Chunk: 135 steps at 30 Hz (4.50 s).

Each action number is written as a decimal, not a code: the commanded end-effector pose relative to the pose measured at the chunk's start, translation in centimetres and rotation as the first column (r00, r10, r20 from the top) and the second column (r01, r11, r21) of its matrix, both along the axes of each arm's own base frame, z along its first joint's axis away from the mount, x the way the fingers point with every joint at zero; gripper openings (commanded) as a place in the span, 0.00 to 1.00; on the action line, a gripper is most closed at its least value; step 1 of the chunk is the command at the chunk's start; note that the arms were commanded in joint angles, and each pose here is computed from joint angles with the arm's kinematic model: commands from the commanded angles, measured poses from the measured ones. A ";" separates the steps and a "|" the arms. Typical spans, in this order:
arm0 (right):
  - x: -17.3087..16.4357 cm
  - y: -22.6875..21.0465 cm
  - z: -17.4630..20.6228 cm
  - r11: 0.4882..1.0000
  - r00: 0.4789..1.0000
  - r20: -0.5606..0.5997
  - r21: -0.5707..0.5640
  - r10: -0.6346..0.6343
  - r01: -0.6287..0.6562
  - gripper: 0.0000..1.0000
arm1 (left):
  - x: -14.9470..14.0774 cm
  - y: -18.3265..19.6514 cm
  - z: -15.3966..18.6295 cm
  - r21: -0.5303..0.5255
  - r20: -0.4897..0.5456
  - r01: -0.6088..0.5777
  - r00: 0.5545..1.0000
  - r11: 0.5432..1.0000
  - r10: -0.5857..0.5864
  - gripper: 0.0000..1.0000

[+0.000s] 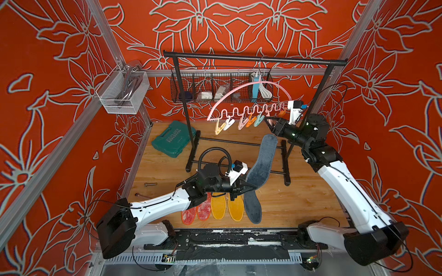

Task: Take the shoe insoles off the hanger
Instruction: Open the clamp at the hanger, then place the insole at the center of the board.

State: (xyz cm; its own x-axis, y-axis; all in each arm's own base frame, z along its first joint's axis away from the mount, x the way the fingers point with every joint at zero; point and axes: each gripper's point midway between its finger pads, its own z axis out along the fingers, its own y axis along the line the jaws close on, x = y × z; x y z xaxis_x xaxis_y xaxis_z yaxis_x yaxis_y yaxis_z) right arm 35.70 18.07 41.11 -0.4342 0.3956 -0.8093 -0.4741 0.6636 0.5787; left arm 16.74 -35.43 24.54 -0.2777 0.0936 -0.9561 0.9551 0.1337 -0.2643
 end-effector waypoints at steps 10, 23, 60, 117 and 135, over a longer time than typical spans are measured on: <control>-3.5 -1.8 -2.9 0.996 1.000 -0.010 -0.081 -0.026 0.025 0.63 | -0.1 1.6 -4.6 0.125 0.176 -0.124 0.979 0.984 0.101 0.00; -11.2 0.0 -10.6 0.971 0.962 -0.152 -0.034 0.229 -0.237 0.66 | 1.1 4.4 -5.4 0.151 0.282 -0.265 0.935 0.952 0.216 0.00; -15.1 4.6 -19.7 0.896 0.879 -0.185 0.021 0.439 -0.443 0.37 | 0.8 1.2 -8.3 0.146 0.085 -0.158 0.985 0.977 0.147 0.00; -20.8 -7.1 -29.7 0.681 0.378 -0.861 -0.503 -0.340 -0.532 0.00 | 7.8 6.9 -11.9 0.304 0.223 -0.611 0.792 0.731 0.569 0.54; -20.3 -5.6 -35.8 0.664 0.266 -0.919 -0.394 -0.291 -0.636 0.00 | 8.1 7.8 -11.1 0.287 0.264 -0.647 0.763 0.707 0.590 0.55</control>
State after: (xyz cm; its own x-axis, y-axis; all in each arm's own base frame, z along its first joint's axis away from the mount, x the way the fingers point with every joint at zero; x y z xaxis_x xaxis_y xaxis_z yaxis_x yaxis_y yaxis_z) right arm 15.67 12.06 6.44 -0.9616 -0.1482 0.2311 -0.1187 0.9835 0.1366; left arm 24.68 -27.82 12.53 -0.2806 0.2806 -0.9179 0.6542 0.7557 0.0310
